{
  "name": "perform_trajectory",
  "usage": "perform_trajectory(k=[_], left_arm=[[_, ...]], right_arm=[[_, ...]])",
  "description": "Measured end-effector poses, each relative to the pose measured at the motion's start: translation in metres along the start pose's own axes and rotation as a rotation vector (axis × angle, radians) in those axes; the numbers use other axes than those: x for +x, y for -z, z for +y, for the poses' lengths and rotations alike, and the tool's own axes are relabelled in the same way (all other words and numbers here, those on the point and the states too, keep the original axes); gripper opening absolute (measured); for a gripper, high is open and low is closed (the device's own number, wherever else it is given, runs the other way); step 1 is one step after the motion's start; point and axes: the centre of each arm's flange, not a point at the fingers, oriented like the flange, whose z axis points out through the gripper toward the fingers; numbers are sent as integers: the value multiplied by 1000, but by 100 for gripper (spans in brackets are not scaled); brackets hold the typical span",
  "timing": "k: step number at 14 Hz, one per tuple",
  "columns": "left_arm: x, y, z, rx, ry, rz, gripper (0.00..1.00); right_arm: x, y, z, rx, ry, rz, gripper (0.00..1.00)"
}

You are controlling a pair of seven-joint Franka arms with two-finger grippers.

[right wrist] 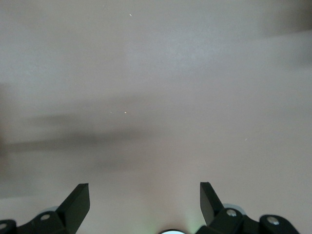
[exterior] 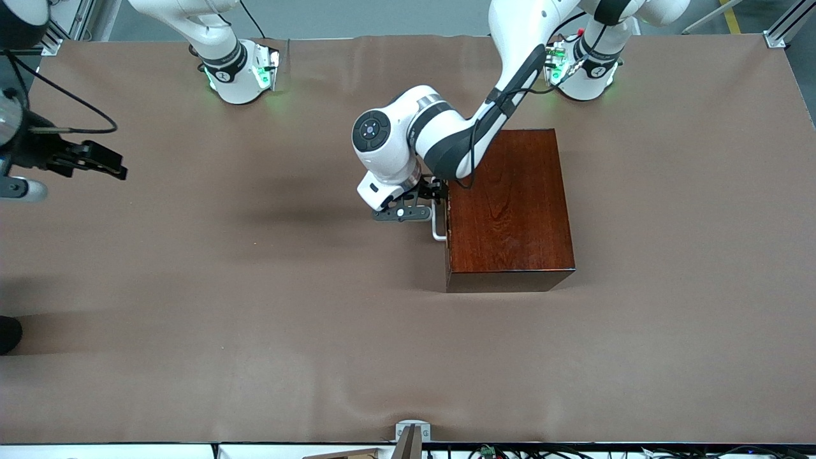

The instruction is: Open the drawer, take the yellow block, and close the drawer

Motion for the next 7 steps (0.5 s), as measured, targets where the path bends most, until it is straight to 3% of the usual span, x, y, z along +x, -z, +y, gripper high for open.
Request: perform_trajectory(k=[7], left_arm=[[7, -6, 4, -30, 15, 31, 100]], right_arm=[[15, -25, -26, -13, -93, -25, 100]])
